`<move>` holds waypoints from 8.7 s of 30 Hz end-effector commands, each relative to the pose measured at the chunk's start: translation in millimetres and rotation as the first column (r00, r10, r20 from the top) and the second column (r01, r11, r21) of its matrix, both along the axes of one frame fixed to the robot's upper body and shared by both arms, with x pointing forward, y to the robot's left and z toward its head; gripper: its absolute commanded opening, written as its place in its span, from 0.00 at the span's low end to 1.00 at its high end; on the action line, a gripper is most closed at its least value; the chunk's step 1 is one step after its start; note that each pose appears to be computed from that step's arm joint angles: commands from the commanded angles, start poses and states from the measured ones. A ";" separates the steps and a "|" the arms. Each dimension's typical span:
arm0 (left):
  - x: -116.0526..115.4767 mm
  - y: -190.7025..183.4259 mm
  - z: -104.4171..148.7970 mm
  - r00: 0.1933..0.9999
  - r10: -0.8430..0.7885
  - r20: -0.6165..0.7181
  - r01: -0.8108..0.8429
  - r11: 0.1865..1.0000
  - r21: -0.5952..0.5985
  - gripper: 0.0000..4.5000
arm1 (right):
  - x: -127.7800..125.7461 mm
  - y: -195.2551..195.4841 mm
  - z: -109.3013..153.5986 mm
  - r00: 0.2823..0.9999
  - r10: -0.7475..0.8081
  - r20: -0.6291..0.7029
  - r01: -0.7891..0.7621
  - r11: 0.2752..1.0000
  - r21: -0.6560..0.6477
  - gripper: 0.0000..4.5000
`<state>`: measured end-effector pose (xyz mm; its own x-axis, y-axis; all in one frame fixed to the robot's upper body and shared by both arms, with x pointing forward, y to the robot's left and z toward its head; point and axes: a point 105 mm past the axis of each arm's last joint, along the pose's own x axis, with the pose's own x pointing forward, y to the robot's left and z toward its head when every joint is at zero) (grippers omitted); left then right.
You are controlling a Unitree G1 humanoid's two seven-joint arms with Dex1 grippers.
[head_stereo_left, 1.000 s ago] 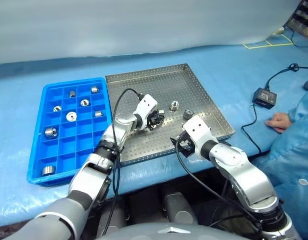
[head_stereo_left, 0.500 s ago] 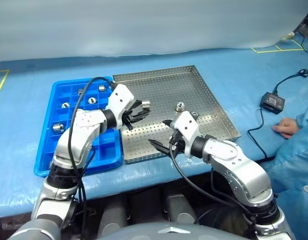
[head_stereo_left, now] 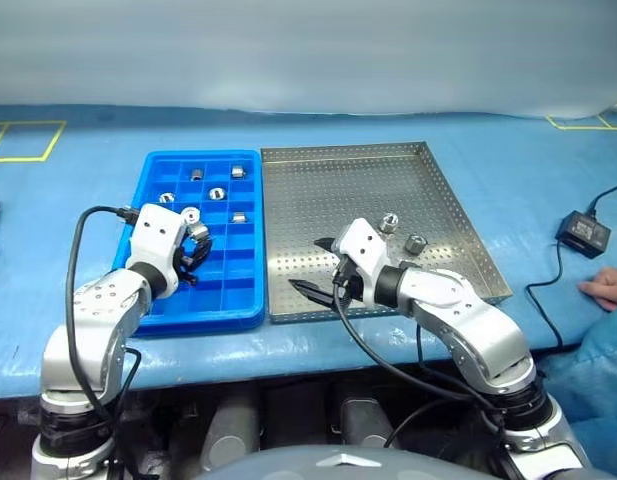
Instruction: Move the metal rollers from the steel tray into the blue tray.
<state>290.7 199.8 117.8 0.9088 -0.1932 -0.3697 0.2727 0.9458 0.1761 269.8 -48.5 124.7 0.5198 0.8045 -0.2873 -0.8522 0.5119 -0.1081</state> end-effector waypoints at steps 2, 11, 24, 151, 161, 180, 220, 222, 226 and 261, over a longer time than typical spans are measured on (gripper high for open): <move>-0.9 8.6 -0.3 0.998 0.062 0.010 -0.062 0.997 0.045 0.40 | -0.2 3.7 11.4 0.999 0.019 0.048 -0.020 1.000 0.018 1.00; -1.0 21.4 -18.3 0.989 0.143 -0.042 -0.140 0.987 0.080 0.40 | 2.0 -0.4 10.4 0.999 -0.015 0.048 0.015 1.000 0.010 1.00; 7.9 -21.9 18.4 0.991 -0.022 0.135 0.043 0.987 -0.152 0.84 | 11.5 -6.1 8.9 0.994 -0.086 0.065 0.087 0.996 -0.013 1.00; -28.6 -38.8 4.4 0.981 -0.124 0.152 0.131 0.991 -0.038 0.85 | 60.6 97.7 25.7 0.990 0.016 -0.143 0.021 0.967 0.254 0.38; -43.1 -29.2 0.7 0.989 -0.023 0.147 0.032 0.998 -0.058 0.85 | 71.5 130.5 16.7 0.985 0.109 -0.133 -0.076 0.970 0.230 0.38; -31.7 -59.2 1.3 0.978 -0.131 0.163 0.152 0.981 -0.118 0.85 | 93.5 104.2 28.0 0.999 -0.029 -0.027 0.034 0.970 0.239 0.81; -3.3 -170.2 -4.3 0.777 -0.604 0.179 0.630 0.743 -0.229 0.85 | 14.7 -136.4 -26.7 0.459 -0.844 -0.277 0.851 0.508 -0.137 0.81; -3.0 -170.7 -4.9 0.779 -0.601 0.177 0.626 0.745 -0.231 0.85 | 11.3 -131.5 -32.3 0.475 -0.826 -0.303 0.829 0.535 -0.160 0.81; -3.3 -171.1 -5.8 0.785 -0.594 0.176 0.619 0.749 -0.237 0.85 | 10.4 -127.9 -38.4 0.486 -0.809 -0.331 0.805 0.562 -0.189 0.81; -1.1 -114.3 8.0 0.876 -0.455 0.161 0.477 0.867 -0.144 0.85 | 24.6 -29.2 12.9 0.846 -0.443 -0.297 0.500 0.852 0.153 0.36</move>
<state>290.1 80.7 106.8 0.7067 -0.6665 -0.2374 0.6926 0.7202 0.0396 294.6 -93.5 119.2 0.7995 0.4563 -0.3906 -0.4001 0.8896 0.2202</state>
